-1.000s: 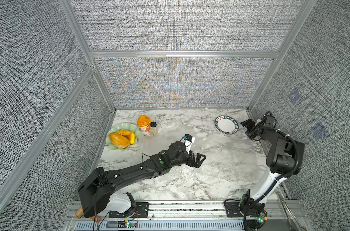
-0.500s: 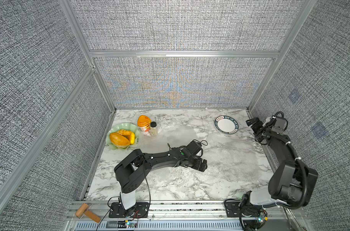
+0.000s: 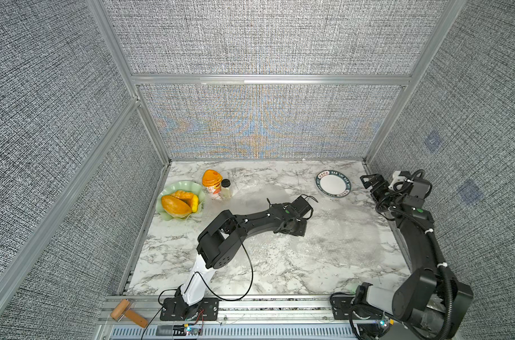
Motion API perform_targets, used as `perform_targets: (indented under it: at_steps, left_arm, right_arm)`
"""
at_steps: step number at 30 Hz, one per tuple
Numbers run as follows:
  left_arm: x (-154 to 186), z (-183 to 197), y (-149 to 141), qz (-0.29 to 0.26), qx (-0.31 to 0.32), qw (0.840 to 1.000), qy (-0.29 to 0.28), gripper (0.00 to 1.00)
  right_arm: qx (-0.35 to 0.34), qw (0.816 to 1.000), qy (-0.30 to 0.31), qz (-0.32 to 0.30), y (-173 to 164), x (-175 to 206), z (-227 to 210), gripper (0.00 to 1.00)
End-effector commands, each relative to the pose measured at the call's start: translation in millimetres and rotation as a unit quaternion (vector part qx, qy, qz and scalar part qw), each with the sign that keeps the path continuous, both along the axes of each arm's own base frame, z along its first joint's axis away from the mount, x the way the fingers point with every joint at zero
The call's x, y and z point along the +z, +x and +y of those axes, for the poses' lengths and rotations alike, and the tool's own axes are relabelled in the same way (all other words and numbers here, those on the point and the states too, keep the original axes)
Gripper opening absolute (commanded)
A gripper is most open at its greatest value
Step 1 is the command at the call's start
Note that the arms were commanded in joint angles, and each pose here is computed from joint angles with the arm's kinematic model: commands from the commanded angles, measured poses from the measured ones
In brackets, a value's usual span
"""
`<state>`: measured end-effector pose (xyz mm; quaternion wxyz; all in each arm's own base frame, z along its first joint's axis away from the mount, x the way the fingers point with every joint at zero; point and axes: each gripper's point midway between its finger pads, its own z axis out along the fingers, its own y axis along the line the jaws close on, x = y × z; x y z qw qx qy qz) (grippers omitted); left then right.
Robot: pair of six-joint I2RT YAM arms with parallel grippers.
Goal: Unpack dinner plates from bubble wrap
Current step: Pick up the bubble wrap from the center of the board, then place the bubble wrap at the center of the board.
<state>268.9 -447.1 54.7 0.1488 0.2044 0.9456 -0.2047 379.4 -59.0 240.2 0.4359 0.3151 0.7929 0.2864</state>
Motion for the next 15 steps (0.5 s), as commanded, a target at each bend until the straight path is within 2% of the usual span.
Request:
perform_targets:
  at_steps: [1,4,7,9,15]
  left_arm:
    - [39.7,-15.0,-5.6,0.001,-0.028,0.999,-0.044,0.00]
    - [96.1,-8.5,-0.8,-0.041,-0.018,0.996,-0.077,0.00]
    - [114.6,29.8,15.3,-0.075,0.026,0.996,-0.041,0.00]
    - [111.2,57.1,22.4,-0.078,0.048,0.996,-0.024,0.00]
    - [70.2,136.6,27.4,-0.046,0.108,0.993,0.018,0.00]
  right_arm:
    - [0.011,1.000,0.009,-0.006,-4.3,4.4,6.9,0.99]
    - [0.021,1.000,0.001,-0.013,-8.4,12.6,12.5,0.99]
    - [0.051,0.999,-0.007,-0.007,-11.1,14.3,28.8,0.99]
    - [0.083,0.996,-0.012,0.002,-13.5,10.0,48.0,0.99]
    - [0.162,0.986,-0.030,0.038,-24.6,-18.3,104.8,0.99]
